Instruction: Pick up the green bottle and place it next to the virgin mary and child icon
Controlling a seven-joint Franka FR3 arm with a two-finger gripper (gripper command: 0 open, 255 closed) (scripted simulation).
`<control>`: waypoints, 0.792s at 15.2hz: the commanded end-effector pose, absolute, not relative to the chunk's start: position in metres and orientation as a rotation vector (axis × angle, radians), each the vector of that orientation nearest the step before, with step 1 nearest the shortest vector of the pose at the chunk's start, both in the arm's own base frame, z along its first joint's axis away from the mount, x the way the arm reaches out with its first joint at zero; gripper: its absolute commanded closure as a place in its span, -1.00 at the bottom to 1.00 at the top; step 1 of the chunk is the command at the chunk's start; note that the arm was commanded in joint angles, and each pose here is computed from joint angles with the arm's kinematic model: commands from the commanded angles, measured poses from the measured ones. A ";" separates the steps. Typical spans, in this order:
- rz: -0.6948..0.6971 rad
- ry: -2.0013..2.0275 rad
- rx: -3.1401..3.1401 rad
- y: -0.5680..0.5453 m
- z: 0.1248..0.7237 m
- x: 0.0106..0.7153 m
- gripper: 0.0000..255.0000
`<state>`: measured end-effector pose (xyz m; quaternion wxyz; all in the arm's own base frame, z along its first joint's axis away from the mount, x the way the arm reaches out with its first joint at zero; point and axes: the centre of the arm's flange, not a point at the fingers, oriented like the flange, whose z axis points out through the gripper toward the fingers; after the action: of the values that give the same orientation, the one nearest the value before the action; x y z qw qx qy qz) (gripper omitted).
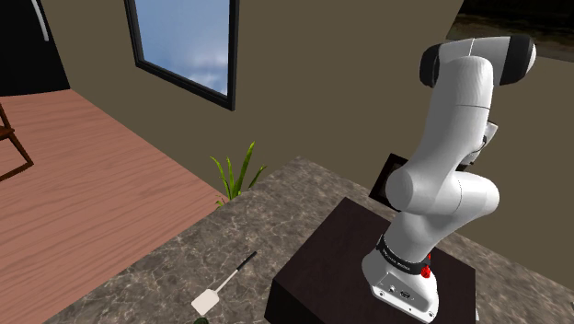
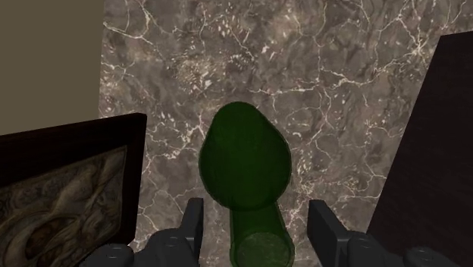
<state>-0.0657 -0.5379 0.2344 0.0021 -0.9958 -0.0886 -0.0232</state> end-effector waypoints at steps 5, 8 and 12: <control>-0.073 -0.278 -3.124 -0.538 0.234 -0.066 -1.00; -0.073 -0.278 -3.124 -0.538 0.274 -0.068 -1.00; -0.073 -0.278 -3.124 -0.538 0.284 -0.068 -1.00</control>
<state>-0.0679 -0.5382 0.2832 0.0017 -0.9958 -0.0886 -0.0233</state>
